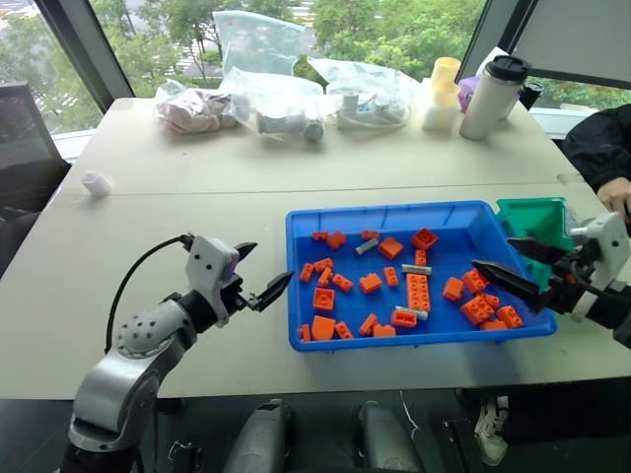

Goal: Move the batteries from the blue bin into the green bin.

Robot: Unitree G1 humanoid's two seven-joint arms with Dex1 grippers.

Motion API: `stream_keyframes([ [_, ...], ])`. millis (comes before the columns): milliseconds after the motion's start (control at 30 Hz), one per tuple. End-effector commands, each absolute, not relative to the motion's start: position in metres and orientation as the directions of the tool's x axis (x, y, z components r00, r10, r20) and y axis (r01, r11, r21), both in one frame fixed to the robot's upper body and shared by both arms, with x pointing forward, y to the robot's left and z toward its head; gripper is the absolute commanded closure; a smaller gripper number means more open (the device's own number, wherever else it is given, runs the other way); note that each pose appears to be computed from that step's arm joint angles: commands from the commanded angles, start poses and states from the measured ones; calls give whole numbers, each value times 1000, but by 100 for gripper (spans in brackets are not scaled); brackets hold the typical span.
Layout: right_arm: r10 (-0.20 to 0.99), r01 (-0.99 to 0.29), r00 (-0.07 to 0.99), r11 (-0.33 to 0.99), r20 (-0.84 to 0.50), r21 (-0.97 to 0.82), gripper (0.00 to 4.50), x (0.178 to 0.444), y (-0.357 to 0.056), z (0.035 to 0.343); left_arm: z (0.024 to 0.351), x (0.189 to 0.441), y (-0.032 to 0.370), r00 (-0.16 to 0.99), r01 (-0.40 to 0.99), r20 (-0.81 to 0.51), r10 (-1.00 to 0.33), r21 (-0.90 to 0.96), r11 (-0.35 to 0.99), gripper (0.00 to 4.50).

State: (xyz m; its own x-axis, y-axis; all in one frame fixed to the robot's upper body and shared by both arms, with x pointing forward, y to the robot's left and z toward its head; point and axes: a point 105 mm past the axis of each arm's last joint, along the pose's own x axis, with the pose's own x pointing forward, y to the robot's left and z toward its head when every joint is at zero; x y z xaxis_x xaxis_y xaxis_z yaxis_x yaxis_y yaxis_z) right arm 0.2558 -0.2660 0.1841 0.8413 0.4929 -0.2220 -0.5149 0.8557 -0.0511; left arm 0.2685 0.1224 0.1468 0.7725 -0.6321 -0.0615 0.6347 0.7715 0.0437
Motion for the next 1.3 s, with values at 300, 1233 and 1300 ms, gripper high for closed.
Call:
stream_keyframes([
  [300, 488, -508, 856, 856, -174, -98, 2, 258, -265, 195, 162, 271, 123, 789, 613, -4, -614, 79, 786, 0],
  [1233, 650, -732, 662, 668, -373, -134, 2, 333, -147, 159, 188, 281, 129, 444, 895, -258, -858, 174, 411, 0],
  [1300, 628, -713, 671, 692, -394, -112, 2, 342, -140, 156, 190, 278, 125, 430, 901, -254, -866, 177, 396, 0],
])
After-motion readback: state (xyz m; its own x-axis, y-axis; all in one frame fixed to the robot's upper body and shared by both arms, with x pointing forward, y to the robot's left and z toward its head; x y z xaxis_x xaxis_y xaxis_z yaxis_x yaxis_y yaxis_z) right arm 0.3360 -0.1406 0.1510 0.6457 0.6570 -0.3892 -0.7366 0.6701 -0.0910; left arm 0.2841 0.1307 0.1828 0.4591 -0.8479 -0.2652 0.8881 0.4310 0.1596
